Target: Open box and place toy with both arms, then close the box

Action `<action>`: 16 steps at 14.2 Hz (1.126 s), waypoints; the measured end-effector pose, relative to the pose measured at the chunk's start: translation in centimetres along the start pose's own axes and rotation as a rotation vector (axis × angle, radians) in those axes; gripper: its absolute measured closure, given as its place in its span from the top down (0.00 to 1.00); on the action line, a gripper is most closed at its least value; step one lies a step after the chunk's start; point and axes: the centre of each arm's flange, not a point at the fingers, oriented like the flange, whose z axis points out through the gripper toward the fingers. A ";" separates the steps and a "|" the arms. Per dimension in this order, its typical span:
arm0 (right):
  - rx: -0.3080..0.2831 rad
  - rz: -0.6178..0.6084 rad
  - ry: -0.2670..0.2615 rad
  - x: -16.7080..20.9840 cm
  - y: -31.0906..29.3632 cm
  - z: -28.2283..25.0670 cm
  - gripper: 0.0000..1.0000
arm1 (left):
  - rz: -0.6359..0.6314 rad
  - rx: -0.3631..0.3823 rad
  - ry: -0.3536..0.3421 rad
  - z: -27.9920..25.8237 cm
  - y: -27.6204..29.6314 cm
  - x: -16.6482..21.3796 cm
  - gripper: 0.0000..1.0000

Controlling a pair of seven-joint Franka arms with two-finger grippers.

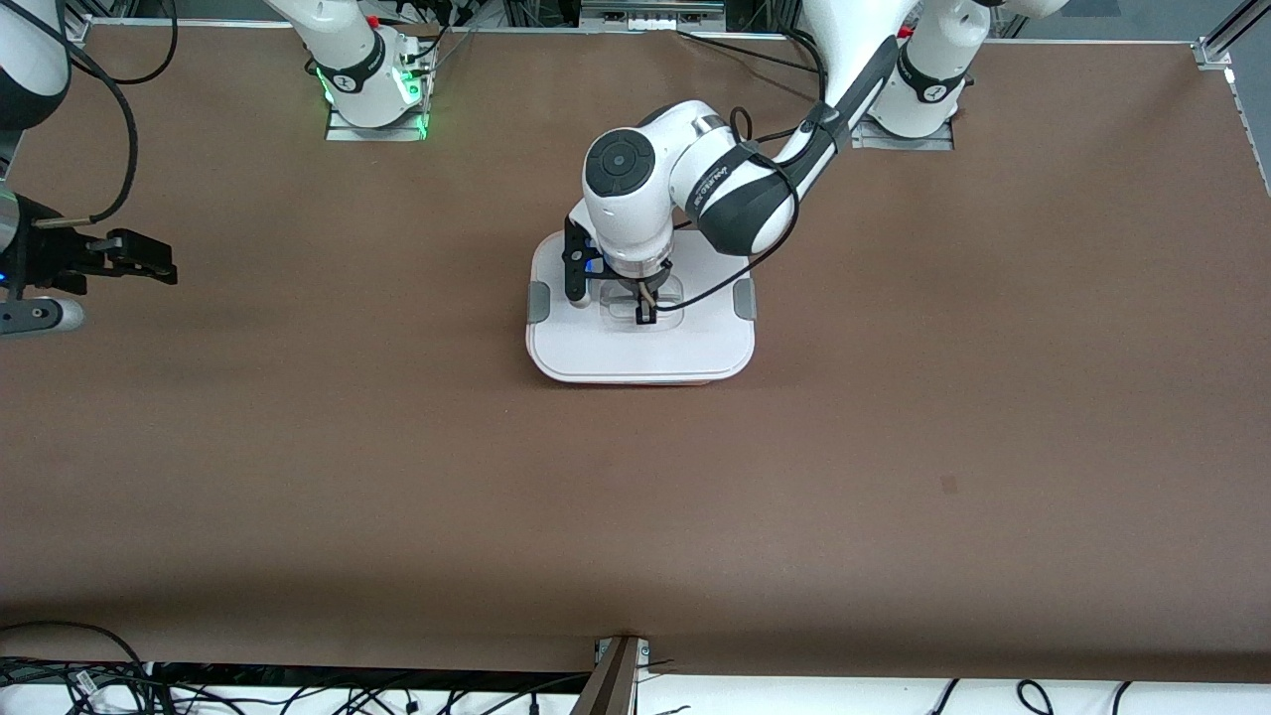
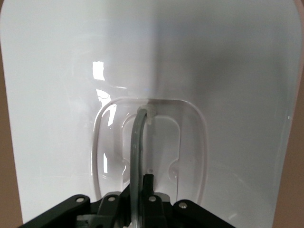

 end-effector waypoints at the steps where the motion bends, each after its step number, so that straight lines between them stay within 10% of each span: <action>1: -0.002 0.009 0.022 -0.2 0.5 -0.3 1.00 | 0.004 0.004 -0.003 0.0 0.1 0.1 0.05; 11: 0.005 0.037 0.012 -1.9 0.8 -0.7 1.00 | 0.056 0.024 -0.031 0.4 2.0 1.2 0.06; 16: 0.011 0.077 -0.029 -2.6 0.6 -0.4 1.00 | -0.079 0.012 -0.068 -4.5 3.5 0.4 0.48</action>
